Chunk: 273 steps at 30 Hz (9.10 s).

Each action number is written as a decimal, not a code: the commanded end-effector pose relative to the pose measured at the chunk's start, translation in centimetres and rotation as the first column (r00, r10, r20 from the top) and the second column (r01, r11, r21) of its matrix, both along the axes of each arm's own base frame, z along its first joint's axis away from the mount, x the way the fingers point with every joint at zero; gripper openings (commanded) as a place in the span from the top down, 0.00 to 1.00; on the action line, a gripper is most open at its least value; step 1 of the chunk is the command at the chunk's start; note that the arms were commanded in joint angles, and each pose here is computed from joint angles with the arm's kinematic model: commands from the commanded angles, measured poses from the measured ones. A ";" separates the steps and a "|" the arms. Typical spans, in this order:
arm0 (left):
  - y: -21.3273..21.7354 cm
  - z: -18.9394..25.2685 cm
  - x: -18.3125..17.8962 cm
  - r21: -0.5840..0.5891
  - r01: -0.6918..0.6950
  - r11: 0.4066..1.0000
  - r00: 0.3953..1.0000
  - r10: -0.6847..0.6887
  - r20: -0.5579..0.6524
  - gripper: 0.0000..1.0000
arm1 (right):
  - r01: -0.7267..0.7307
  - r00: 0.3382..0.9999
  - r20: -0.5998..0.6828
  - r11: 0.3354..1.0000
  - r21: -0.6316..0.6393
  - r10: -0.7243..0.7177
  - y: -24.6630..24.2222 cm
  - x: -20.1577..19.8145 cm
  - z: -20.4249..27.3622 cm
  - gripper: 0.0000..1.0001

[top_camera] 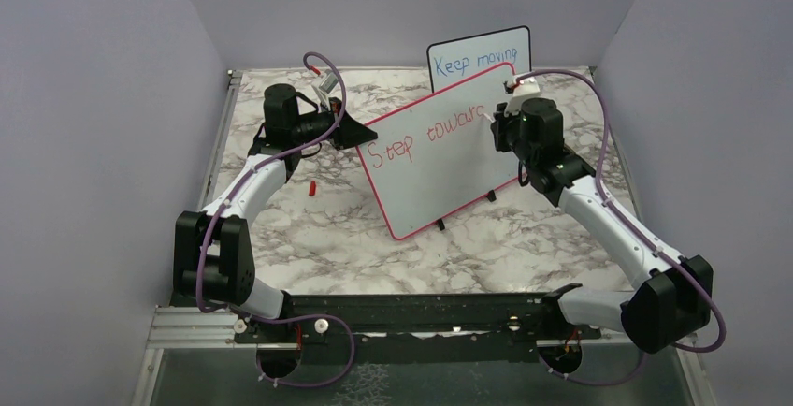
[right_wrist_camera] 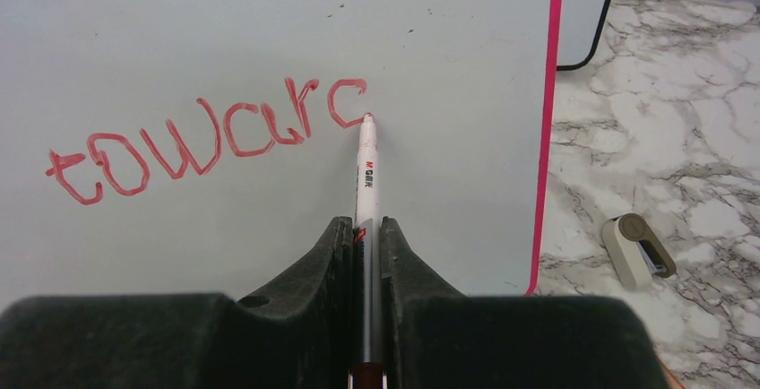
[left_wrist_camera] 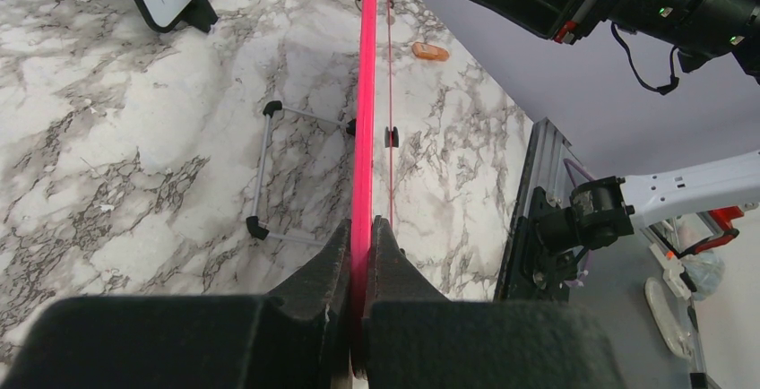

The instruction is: Write a sentence on the whiteboard

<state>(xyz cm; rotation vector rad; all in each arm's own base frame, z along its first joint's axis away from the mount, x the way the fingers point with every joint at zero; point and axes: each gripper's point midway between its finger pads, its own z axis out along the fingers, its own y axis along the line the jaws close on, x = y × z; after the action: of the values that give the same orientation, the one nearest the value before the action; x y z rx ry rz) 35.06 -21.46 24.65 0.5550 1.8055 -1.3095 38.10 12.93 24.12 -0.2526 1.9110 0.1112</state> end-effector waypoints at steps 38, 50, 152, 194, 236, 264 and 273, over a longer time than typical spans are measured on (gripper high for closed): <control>-0.3 -2.7 -1.1 0.033 0.054 0.998 0.996 -0.051 -0.071 1.00 | -0.009 0.996 0.086 0.999 0.040 0.005 0.7 1.9 3.1 1.00; -0.3 -2.8 -1.1 0.033 0.052 0.998 0.996 -0.050 -0.074 1.00 | -0.007 1.000 0.019 1.000 0.030 0.006 0.2 0.1 0.6 0.99; 0.0 0.7 -0.5 -0.122 -0.071 0.990 0.997 0.067 -0.041 1.00 | -0.295 0.954 0.086 0.948 0.122 0.286 9.7 -12.0 0.5 1.00; 1.8 -0.9 0.1 -0.068 -0.123 0.990 0.991 0.120 -0.053 1.00 | -0.256 0.963 0.074 0.965 -0.056 0.260 15.4 -12.7 -2.6 1.00; 1.8 -0.8 0.0 -0.065 -0.111 0.992 0.993 0.108 -0.047 1.00 | -0.350 0.937 -0.017 0.932 -0.091 0.350 17.4 -13.4 -4.6 1.00; 1.8 -1.1 0.1 -0.062 -0.112 0.992 0.993 0.108 -0.054 1.00 | -0.240 0.971 -0.028 0.960 -0.144 0.239 14.7 -13.0 -5.4 1.00; 1.7 -1.1 0.1 -0.062 -0.108 0.992 0.993 0.105 -0.054 1.00 | -0.231 0.972 0.017 0.966 -0.117 0.234 15.3 -12.4 -4.5 1.00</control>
<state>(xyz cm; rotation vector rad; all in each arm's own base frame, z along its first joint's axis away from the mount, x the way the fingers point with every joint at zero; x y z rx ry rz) 35.26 -19.96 24.76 0.4092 1.7444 -1.3090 24.99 28.16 18.40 -0.6138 1.8928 0.1581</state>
